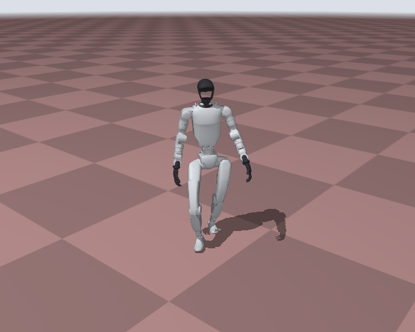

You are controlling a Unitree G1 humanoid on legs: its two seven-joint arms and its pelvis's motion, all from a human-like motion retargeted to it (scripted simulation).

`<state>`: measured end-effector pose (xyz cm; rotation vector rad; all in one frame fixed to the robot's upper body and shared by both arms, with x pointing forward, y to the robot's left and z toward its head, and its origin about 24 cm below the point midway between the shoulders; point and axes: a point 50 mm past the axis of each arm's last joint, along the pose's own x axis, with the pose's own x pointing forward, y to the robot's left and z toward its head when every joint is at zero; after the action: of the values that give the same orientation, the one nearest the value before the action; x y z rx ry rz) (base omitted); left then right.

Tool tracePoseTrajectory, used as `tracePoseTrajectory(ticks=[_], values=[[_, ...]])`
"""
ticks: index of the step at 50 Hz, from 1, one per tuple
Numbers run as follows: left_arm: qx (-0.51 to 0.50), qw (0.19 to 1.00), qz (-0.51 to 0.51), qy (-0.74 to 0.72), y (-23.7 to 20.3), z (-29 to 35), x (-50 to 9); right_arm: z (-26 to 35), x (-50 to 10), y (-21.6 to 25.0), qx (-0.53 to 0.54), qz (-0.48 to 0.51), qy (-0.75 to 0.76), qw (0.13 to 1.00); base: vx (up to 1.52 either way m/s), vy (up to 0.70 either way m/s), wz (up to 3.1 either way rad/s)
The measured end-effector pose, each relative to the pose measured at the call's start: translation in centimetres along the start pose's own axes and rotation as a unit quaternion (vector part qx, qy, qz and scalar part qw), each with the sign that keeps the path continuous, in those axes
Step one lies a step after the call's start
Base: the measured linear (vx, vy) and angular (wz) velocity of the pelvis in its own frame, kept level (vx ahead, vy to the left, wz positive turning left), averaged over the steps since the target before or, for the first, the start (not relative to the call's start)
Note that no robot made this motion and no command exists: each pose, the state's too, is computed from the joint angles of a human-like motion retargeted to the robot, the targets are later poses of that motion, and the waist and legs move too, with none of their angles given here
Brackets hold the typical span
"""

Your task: Walk

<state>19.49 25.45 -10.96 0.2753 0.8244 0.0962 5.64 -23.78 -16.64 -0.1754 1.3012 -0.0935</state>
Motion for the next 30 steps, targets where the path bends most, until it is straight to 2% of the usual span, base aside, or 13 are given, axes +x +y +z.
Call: tracePoseTrajectory(ticks=[7,14,20,30], values=[[0.025,0.998,0.001,-0.066,0.6,3.4,0.4,-3.1,-0.5,-0.1,0.019,-0.004,0.044,0.999,0.65,-0.20,-0.15],[-0.011,0.999,-0.026,0.039,-1.5,-2.8,-0.7,-2.8,-0.5,-0.4,0.020,-0.012,0.034,0.999,0.70,-0.20,-0.52],[0.010,0.985,-0.091,0.146,-4.8,-8.9,-3.2,2.0,0.0,-1.0,-0.004,-0.019,-0.048,0.999,0.65,-0.15,-0.86],[0.021,0.961,-0.138,0.238,-7.6,-14.9,-7.3,14.0,-1.6,-1.9,-0.025,-0.046,-0.250,0.967,0.71,-0.07,-1.26]])
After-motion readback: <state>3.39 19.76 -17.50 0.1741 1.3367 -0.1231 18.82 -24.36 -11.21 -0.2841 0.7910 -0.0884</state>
